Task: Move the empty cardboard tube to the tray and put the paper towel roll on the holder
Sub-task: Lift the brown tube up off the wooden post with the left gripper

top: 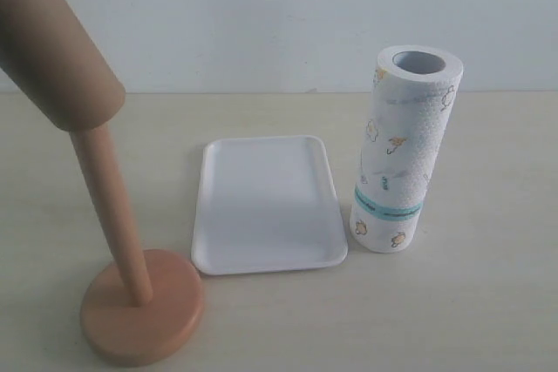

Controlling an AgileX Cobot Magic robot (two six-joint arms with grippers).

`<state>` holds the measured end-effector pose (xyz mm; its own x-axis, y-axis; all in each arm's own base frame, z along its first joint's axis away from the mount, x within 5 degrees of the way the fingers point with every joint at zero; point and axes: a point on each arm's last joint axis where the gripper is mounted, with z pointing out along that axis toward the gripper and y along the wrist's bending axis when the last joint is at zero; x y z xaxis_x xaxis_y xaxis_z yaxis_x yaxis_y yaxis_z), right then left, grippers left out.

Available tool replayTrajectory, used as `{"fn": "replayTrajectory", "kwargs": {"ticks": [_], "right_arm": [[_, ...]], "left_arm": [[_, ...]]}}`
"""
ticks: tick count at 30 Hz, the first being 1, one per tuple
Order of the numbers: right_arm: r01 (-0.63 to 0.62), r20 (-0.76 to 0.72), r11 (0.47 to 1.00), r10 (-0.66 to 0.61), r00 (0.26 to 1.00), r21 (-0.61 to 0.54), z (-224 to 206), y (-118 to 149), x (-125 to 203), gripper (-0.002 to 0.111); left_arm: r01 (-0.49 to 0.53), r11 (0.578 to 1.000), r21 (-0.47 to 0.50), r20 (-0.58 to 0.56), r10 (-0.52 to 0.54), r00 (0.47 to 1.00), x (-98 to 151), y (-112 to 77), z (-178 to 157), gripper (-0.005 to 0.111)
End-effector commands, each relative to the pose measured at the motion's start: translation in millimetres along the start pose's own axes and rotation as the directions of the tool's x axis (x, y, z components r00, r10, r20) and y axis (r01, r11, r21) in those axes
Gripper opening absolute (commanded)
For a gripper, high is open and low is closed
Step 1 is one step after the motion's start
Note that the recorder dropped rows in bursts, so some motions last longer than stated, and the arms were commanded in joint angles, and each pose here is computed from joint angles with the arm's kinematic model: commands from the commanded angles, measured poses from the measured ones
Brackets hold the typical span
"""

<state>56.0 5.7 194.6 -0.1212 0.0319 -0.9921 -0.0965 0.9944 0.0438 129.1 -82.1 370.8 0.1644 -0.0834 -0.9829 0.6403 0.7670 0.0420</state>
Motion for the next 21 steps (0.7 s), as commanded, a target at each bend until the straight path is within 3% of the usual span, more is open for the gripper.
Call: {"fn": "replayTrajectory", "kwargs": {"ticks": [1, 21], "right_arm": [[0.005, 0.014, 1.000, -0.005, 1.000, 0.003, -0.5, -0.2, -1.2, 0.003], [0.005, 0.014, 1.000, -0.005, 1.000, 0.003, -0.5, -0.2, -1.2, 0.003]], "left_arm": [[-0.013, 1.000, -0.026, 0.023, 0.013, 1.000, -14.1, 1.5, -1.3, 0.004], [-0.043, 0.998, -0.045, 0.202, 0.051, 0.978, -83.4, 1.9, -2.0, 0.004]]}}
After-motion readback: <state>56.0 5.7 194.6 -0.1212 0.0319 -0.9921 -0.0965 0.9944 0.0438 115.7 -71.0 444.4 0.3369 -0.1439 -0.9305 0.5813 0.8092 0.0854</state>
